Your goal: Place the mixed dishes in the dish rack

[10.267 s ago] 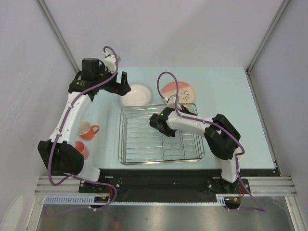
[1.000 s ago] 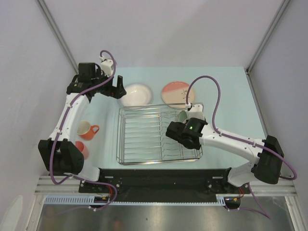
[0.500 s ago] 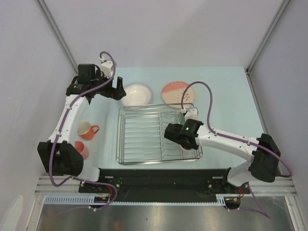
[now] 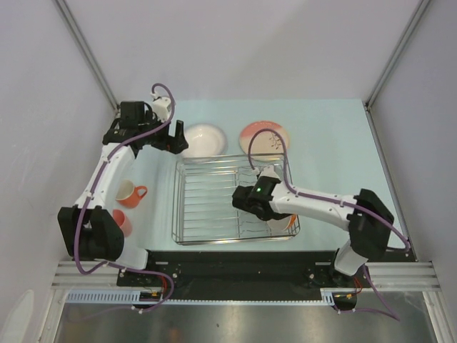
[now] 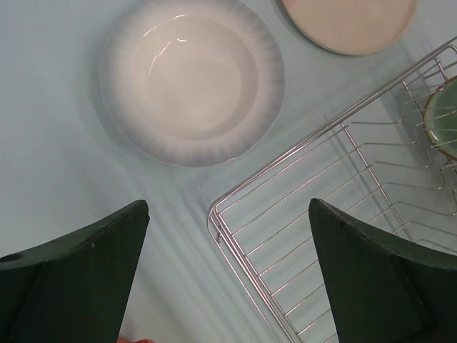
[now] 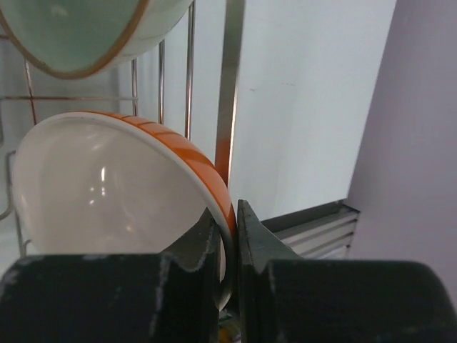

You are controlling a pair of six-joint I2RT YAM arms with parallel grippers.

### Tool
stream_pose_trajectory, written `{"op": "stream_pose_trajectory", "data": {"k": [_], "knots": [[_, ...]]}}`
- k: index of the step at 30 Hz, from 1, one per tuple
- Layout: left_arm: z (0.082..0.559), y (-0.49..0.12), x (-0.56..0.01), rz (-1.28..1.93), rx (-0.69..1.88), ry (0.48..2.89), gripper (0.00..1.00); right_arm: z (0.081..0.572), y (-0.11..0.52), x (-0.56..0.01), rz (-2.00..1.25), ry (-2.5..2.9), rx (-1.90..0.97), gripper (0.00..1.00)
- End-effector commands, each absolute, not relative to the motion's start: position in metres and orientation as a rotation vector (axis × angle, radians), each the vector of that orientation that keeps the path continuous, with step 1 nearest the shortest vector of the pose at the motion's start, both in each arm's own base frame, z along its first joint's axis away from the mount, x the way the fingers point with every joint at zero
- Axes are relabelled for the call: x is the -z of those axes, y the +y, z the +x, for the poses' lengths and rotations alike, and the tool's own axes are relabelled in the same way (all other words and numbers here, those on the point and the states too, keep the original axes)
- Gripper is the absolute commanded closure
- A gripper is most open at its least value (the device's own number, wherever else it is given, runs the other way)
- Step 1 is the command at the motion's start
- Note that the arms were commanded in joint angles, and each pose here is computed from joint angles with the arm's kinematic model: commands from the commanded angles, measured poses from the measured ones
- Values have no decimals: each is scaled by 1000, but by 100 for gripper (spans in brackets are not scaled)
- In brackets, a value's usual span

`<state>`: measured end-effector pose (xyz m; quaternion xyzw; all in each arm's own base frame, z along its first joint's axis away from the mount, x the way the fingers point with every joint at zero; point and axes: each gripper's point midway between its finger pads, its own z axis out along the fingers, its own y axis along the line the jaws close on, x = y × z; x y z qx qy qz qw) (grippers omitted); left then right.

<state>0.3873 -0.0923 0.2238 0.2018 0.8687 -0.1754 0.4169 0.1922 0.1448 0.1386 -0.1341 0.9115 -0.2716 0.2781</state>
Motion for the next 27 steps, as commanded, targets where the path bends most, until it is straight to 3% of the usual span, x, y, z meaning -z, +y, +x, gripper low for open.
{"op": "stream_pose_trajectory", "data": {"k": [1,4,7,10,11,13,19,23,27], "knots": [[390,-89,-228,534,415,2138,0,164,142,-138,-605,2542,895,100],[392,-89,-229,536,408,2132,0,165,155,-139,-639,2533,874,100],[393,-89,-230,532,411,2125,0,165,163,-139,-666,2534,861,87],[393,-90,-229,528,421,2126,0,162,167,-140,-687,2535,843,48],[393,-90,-229,528,421,2126,0,162,168,-141,-686,2535,835,41],[393,-90,-230,527,420,2126,0,163,167,-144,-682,2528,820,1],[396,-88,-233,528,399,2121,0,174,180,-173,-567,2493,666,0],[400,-86,-235,521,386,2118,0,206,206,-262,-302,2362,300,0],[407,-87,-237,506,391,2118,0,256,199,-361,-69,2105,167,0]]}}
